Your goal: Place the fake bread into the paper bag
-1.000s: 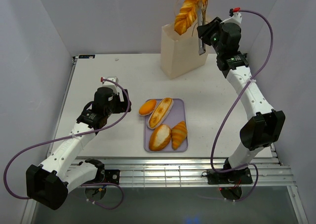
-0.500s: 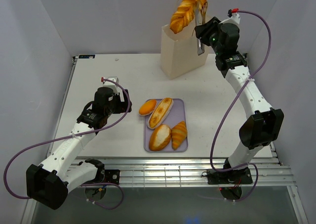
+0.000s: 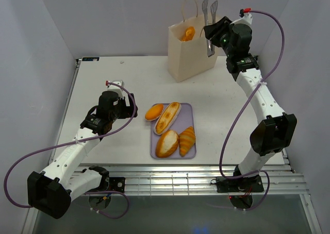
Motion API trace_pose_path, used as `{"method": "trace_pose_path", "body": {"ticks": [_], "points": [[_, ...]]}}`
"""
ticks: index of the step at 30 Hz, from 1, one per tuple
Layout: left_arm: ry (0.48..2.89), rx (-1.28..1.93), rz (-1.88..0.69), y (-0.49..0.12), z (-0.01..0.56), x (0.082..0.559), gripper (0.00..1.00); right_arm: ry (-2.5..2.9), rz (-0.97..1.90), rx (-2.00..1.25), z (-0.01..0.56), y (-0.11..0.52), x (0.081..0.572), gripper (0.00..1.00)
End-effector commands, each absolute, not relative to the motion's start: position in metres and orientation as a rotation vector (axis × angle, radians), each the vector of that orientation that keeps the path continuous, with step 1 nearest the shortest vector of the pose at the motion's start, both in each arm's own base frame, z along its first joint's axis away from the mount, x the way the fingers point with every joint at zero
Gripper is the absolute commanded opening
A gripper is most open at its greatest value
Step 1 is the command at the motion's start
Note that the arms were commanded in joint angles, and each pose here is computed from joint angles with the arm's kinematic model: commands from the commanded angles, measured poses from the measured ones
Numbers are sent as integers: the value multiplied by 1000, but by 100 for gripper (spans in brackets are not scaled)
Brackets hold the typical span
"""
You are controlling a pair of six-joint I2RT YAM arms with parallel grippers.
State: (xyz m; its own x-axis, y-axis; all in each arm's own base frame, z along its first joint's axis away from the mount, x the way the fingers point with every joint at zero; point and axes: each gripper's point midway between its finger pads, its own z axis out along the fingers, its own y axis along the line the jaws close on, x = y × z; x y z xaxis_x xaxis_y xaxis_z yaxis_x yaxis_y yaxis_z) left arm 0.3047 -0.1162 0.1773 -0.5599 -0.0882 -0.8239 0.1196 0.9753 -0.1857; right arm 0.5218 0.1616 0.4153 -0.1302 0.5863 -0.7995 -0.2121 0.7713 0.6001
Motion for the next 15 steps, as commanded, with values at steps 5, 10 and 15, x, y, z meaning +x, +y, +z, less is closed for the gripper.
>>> {"method": "trace_pose_path", "body": {"ticks": [5, 10, 15], "points": [[2103, 29, -297, -120, 195, 308, 98, 1404, 728, 272, 486, 151, 503, 51], [2103, 30, -298, -121, 195, 308, 98, 1386, 735, 234, 503, 148, 486, 51], [2103, 21, -279, -118, 194, 309, 98, 1391, 776, 158, 511, 152, 461, 50]]}}
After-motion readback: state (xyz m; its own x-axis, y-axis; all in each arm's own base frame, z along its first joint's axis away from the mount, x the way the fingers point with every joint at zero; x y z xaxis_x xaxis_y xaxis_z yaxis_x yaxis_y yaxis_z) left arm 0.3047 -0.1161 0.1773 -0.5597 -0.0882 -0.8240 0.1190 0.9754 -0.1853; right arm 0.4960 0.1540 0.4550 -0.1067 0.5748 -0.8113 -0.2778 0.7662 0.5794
